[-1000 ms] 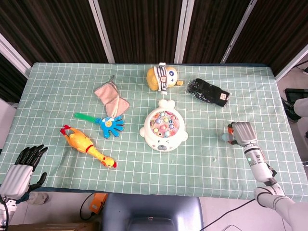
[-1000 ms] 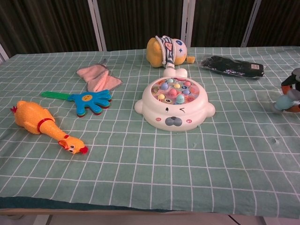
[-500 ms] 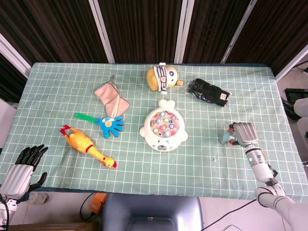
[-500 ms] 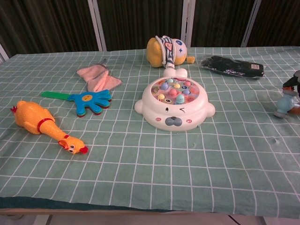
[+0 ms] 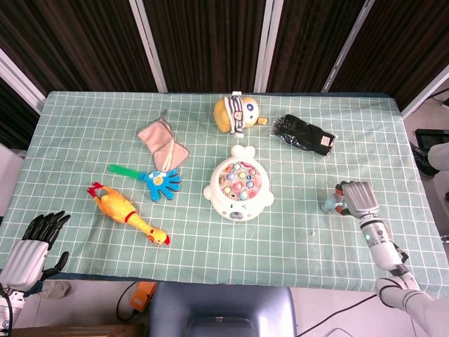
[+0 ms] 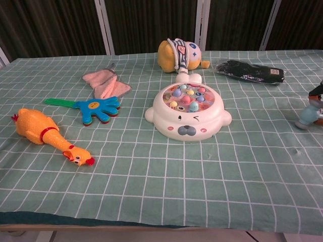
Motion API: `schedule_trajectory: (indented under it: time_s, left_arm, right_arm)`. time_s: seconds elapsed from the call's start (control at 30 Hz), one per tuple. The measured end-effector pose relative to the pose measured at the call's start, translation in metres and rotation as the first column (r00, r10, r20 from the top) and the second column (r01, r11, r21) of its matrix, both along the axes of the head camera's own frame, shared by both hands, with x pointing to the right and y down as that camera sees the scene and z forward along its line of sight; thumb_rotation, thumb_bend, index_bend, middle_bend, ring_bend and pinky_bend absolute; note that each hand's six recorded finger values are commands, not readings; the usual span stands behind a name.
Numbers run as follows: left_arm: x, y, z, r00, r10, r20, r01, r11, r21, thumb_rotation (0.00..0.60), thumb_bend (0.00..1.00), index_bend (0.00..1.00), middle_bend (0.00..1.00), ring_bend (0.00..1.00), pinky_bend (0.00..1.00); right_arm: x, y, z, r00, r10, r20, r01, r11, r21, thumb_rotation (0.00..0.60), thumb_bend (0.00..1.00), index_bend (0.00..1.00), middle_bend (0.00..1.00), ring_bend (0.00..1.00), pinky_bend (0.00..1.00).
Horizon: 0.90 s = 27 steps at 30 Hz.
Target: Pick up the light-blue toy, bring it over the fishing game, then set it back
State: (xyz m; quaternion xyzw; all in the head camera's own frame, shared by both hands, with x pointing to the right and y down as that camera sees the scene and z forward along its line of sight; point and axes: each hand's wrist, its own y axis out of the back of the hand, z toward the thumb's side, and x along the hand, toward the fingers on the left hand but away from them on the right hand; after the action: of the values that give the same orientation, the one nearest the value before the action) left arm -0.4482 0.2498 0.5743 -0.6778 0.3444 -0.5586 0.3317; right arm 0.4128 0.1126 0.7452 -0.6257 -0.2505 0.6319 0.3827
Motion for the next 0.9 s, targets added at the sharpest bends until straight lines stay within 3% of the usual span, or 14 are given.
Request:
schedule_trajectory:
  time_s: [0.9]
  left_arm:
    - [0.0006, 0.0002, -0.0007, 1.000, 0.004, -0.005, -0.004, 1.000, 0.001, 0.600, 0.41, 0.05, 0.04, 0.00, 0.02]
  right_arm:
    - [0.0050, 0.0033, -0.0032, 1.000, -0.004, -0.010, 0.004, 1.000, 0.008, 0.600, 0.34, 0.70, 0.59, 0.57, 0.84]
